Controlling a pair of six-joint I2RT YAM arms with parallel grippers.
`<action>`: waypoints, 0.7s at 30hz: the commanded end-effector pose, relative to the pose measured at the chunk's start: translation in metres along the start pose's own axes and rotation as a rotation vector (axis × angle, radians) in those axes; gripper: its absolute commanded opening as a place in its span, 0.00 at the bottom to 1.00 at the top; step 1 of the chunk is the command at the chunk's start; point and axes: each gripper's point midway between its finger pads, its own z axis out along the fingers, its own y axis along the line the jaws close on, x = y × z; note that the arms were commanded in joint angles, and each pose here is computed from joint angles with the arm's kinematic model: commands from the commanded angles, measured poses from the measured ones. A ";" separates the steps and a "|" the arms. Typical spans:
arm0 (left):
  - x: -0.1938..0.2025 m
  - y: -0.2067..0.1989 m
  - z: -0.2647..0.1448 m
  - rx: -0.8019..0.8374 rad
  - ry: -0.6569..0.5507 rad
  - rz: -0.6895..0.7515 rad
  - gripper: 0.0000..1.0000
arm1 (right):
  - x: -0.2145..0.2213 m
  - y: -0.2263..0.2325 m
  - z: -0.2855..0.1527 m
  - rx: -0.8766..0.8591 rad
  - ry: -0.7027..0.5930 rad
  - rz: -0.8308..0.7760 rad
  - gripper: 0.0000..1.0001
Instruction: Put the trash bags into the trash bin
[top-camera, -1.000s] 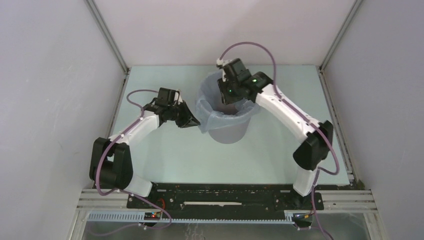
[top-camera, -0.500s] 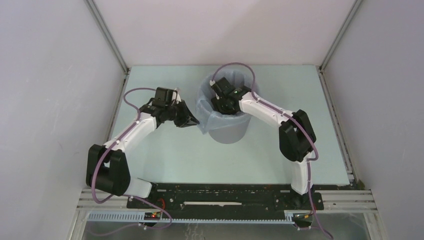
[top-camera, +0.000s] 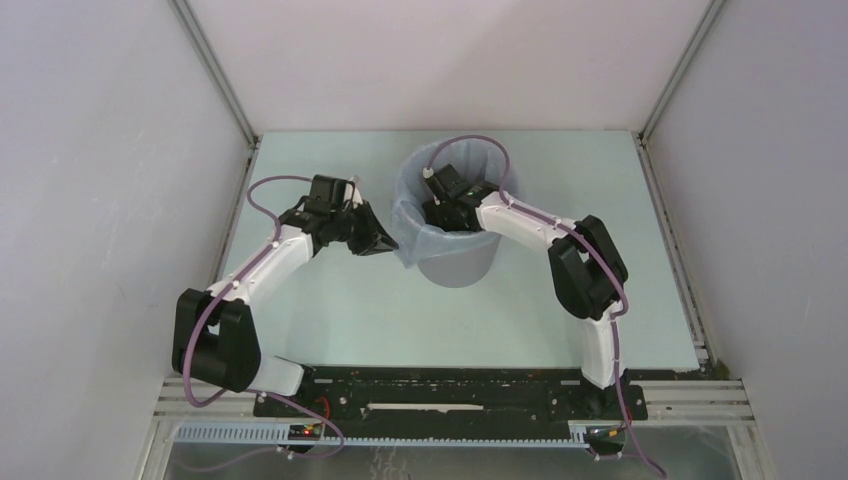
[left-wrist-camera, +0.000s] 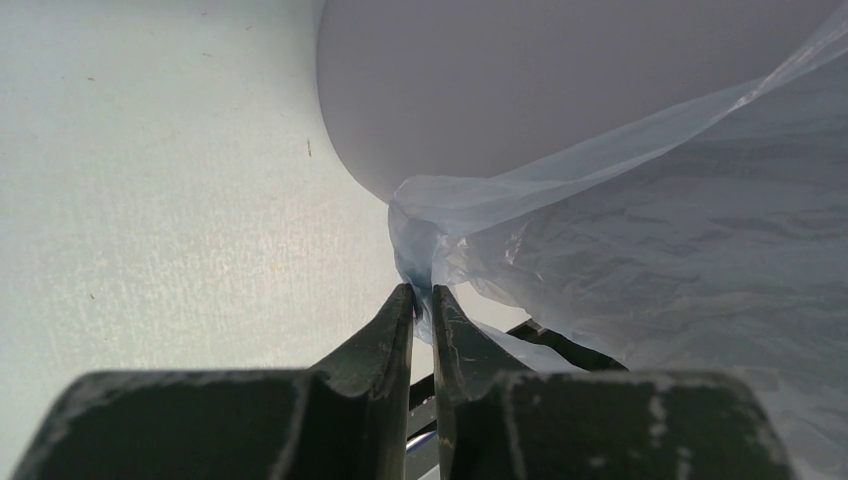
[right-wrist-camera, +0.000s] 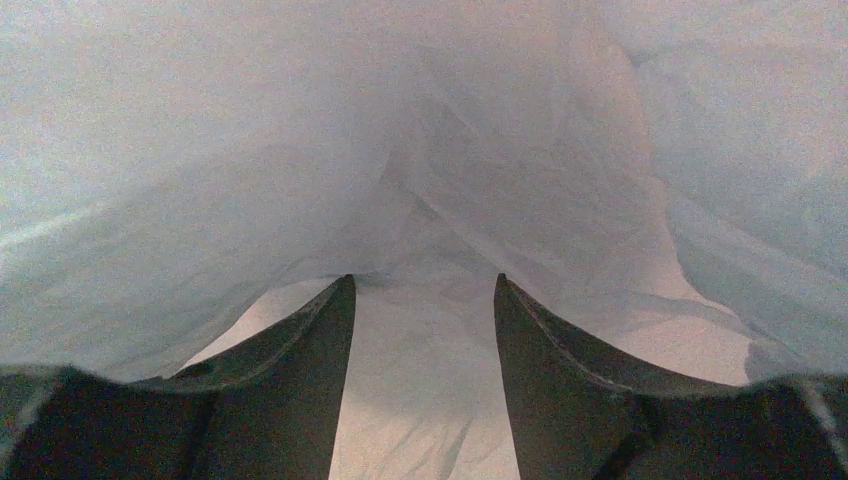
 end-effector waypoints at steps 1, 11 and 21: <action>0.000 -0.005 -0.006 0.011 -0.017 0.046 0.17 | -0.033 0.011 -0.028 -0.067 -0.102 0.043 0.64; 0.004 0.002 -0.003 -0.008 -0.003 0.048 0.17 | -0.076 -0.011 -0.108 -0.053 -0.215 0.040 0.75; 0.002 0.001 -0.007 -0.009 -0.017 0.057 0.19 | -0.085 -0.070 -0.116 0.062 -0.240 0.086 0.76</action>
